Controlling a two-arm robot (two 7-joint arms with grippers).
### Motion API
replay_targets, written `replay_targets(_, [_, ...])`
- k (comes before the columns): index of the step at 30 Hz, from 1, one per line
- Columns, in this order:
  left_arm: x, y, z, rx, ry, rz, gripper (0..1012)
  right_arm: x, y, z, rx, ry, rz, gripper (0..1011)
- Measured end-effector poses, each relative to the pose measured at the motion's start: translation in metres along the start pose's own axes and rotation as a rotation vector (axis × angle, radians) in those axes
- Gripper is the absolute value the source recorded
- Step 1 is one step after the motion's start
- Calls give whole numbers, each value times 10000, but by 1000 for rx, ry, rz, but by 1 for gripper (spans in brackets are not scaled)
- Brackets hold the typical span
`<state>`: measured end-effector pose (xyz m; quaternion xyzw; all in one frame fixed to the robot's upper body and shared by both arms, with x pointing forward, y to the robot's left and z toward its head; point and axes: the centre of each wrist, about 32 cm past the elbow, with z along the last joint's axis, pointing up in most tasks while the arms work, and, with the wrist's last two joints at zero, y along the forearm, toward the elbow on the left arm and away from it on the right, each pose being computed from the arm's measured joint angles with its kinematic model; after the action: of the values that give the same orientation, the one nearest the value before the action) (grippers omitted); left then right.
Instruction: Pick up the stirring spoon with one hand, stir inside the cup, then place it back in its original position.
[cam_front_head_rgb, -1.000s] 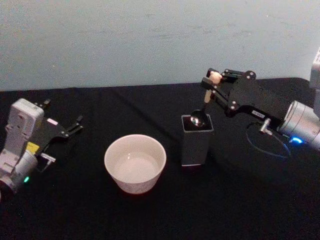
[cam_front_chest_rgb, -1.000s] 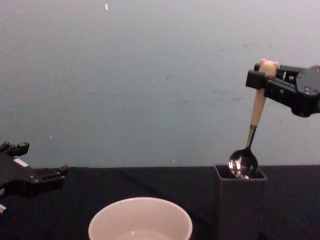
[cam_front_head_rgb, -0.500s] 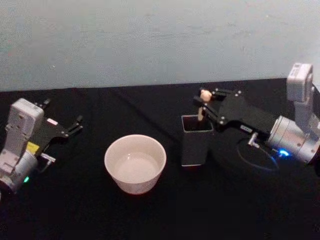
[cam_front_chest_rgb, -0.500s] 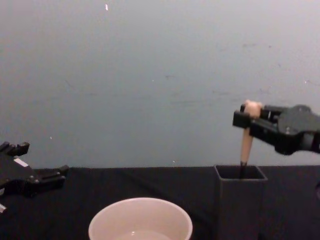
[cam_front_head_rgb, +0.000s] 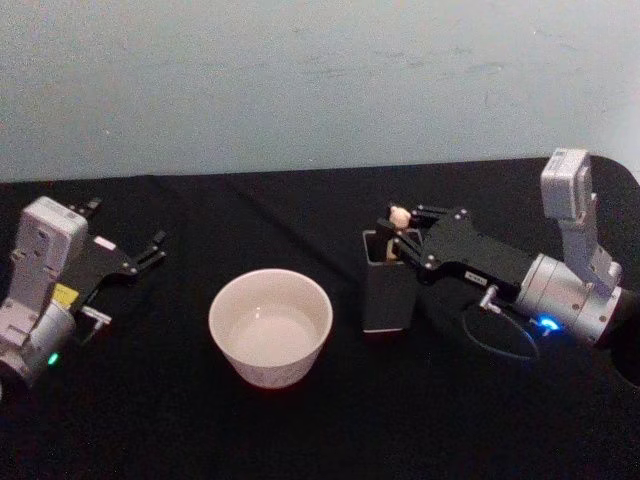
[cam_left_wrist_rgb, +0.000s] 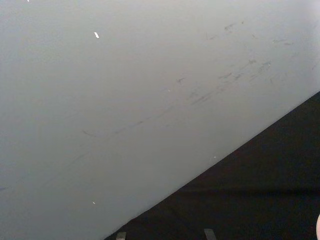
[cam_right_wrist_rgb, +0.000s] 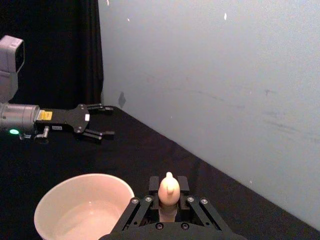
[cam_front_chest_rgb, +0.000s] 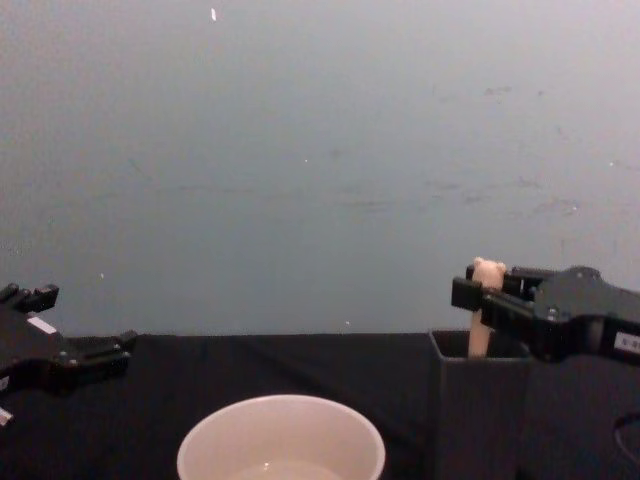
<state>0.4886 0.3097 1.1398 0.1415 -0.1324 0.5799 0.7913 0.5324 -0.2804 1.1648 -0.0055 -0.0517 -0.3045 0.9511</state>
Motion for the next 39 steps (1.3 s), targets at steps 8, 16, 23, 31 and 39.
replay_targets(8, [0,0,0,0,0,0,1001,-12,5,-66,-20,15,-8,211])
replay_targets(16, [0,0,0,0,0,0,1001,-21,7,-89,-31,14,-12,211])
replay_targets(23, [0,0,0,0,0,0,1002,-20,6,-86,-30,14,-11,211])
replay_targets(31, [0,0,0,0,0,0,1002,-16,5,-82,-28,14,-11,377])
replay_targets(39, [0,0,0,0,0,0,1001,-13,3,-78,-26,14,-11,644])
